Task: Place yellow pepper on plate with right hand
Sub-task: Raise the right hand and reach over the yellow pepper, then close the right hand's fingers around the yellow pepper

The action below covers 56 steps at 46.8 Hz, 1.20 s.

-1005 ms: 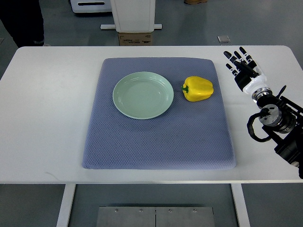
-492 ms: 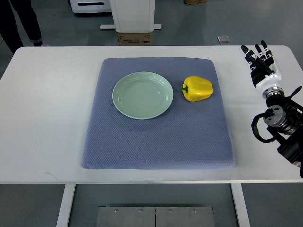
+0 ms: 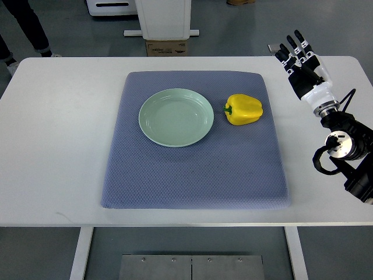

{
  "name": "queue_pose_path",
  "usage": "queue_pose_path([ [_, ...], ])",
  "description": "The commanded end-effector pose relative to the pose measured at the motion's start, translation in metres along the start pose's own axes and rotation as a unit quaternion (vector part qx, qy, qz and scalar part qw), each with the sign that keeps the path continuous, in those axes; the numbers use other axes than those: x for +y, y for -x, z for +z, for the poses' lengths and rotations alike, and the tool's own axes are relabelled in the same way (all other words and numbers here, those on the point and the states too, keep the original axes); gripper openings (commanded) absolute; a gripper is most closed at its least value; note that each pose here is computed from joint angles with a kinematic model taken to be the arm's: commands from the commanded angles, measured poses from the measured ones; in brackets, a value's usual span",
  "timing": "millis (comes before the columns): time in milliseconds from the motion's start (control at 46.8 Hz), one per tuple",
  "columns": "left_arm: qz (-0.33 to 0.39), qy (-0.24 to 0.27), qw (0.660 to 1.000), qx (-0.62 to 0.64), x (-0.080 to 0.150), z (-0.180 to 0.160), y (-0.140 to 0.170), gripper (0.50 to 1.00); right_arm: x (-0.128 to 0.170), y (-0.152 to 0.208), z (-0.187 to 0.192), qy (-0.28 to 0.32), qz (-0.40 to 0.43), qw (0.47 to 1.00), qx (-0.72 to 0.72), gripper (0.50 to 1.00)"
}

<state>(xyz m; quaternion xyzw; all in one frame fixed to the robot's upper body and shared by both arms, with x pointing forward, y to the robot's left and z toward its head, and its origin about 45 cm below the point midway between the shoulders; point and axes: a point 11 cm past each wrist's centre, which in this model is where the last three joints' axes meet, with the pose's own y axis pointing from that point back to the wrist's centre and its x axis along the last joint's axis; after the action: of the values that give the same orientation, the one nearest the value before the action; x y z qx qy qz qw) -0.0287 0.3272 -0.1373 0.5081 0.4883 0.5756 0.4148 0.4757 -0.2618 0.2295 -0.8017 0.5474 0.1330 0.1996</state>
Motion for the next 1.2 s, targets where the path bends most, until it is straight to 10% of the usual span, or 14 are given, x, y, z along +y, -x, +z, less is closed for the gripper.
queue_pose_path([
  [0, 0.0, 0.0, 1.0, 0.0, 0.0, 0.0, 0.0, 1.0, -0.004, 0.015, -0.006, 0.022, -0.053, 0.997, 0.054, 1.0],
  [513, -0.001, 0.0, 1.0, 0.0, 0.0, 0.0, 0.001, 1.0, -0.037, 0.068, -0.044, 0.109, -0.247, 0.88, 0.391, 0.968],
  [876, 0.0, 0.0, 1.0, 0.0, 0.0, 0.0, 0.0, 1.0, -0.033, 0.06, -0.012, 0.187, -0.291, 0.717, 0.605, 0.987],
  [1176, 0.0, 0.0, 1.0, 0.0, 0.0, 0.0, 0.0, 1.0, -0.034, 0.068, 0.016, 0.201, -0.303, 0.684, 0.633, 0.993],
])
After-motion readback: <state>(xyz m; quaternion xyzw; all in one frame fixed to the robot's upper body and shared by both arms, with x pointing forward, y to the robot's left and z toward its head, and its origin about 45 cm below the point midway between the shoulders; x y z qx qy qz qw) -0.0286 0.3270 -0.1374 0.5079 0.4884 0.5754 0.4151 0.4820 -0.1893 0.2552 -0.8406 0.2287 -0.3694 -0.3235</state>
